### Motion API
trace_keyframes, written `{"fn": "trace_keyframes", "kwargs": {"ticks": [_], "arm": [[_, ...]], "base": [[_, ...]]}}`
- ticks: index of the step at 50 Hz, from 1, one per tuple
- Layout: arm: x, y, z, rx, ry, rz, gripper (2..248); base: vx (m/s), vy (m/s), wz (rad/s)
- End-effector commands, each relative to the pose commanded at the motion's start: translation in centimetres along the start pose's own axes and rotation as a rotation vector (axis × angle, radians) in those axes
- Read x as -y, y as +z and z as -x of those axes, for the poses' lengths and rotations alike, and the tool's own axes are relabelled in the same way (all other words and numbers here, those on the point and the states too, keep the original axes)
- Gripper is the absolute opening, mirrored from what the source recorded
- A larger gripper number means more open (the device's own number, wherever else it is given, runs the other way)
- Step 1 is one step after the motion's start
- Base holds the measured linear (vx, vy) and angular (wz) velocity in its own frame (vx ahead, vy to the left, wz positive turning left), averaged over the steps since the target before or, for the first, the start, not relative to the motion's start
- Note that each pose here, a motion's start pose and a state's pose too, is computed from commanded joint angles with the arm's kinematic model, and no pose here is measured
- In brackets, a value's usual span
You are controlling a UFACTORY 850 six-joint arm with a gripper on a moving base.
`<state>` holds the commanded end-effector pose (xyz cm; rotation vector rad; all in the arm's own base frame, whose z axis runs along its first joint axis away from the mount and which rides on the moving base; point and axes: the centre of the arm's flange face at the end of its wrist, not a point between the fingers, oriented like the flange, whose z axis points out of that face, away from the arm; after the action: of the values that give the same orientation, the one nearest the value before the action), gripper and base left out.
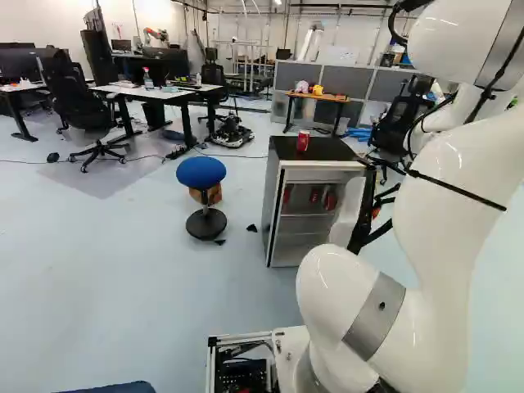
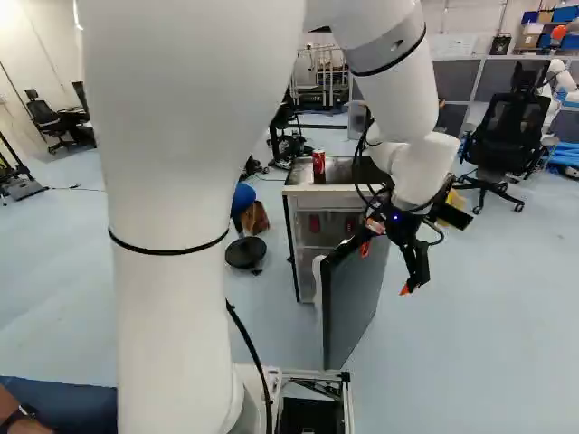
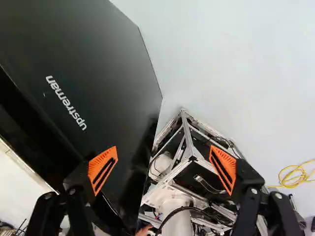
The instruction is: Grab a drink from the fridge
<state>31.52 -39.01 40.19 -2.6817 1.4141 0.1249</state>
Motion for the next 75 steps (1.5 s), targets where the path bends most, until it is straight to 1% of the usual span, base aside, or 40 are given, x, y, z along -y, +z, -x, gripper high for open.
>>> {"fn": "trace_keyframes", "kwargs": {"ticks": [19, 33, 55, 75], "arm": [[2.6, 0.6, 2.7, 0.023, -0.057, 0.009, 247], [5.0, 1.1, 4.6, 0.038, -0.113, 0.018, 247], [9.5, 1.8, 7.0, 0.053, -0.22, 0.035, 247], [14.0, 2.2, 8.4, 0.046, -0.323, 0.048, 247]], "base": [[0.0, 0.0, 0.0], [0.0, 0.0, 0.0], [0.0, 0.0, 0.0], [0.0, 0.0, 0.0]]}}
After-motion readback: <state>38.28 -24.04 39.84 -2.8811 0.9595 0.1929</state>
